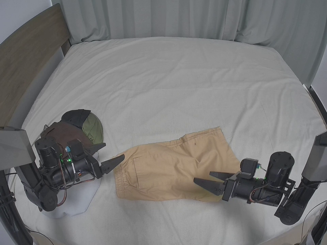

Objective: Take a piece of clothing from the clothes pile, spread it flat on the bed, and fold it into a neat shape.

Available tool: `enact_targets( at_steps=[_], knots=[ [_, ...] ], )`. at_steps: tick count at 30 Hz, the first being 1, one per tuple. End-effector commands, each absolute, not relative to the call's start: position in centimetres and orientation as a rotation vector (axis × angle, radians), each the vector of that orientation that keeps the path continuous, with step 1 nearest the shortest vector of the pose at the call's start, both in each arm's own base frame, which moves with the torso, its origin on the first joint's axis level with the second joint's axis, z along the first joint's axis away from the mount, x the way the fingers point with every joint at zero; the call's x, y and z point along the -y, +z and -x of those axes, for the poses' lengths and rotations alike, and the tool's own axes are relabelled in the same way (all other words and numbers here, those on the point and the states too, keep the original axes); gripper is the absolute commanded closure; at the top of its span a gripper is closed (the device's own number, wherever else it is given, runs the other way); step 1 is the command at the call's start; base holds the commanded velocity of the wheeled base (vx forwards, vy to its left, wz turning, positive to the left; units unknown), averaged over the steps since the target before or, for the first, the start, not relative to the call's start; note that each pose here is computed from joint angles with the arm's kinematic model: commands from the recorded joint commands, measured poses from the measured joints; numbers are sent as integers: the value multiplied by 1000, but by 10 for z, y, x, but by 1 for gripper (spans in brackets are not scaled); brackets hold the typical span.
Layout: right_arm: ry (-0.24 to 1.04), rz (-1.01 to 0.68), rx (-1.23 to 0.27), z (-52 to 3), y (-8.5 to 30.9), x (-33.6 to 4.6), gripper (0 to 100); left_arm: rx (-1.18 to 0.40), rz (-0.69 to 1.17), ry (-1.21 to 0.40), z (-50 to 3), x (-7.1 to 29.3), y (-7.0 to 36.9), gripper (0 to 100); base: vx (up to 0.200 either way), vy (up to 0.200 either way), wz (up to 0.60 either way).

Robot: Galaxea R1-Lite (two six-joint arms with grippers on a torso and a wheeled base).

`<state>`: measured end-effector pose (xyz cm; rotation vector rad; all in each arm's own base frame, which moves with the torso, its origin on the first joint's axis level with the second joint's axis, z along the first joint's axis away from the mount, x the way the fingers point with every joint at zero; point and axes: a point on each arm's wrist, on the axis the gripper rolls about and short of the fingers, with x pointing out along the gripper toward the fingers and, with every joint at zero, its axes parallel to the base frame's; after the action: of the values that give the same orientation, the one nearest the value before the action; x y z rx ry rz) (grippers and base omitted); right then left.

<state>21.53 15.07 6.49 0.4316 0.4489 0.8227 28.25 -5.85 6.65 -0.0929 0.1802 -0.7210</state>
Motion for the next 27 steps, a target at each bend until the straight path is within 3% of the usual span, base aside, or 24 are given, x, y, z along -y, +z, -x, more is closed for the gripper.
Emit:
enact_targets(
  at_steps=[1,9,27],
  knots=[
    [819,-397,-343,-233,77,-144,0,-189,95,-723,-281,59,65,0,0,0,0],
    [781,-385,-296,-250,81,-122,0,-208,99,-727,-280,60,60,0,0,0,0],
    [766,-362,-270,-254,83,-118,0,-289,196,-711,-278,59,49,0,0,0,0]
  ],
)
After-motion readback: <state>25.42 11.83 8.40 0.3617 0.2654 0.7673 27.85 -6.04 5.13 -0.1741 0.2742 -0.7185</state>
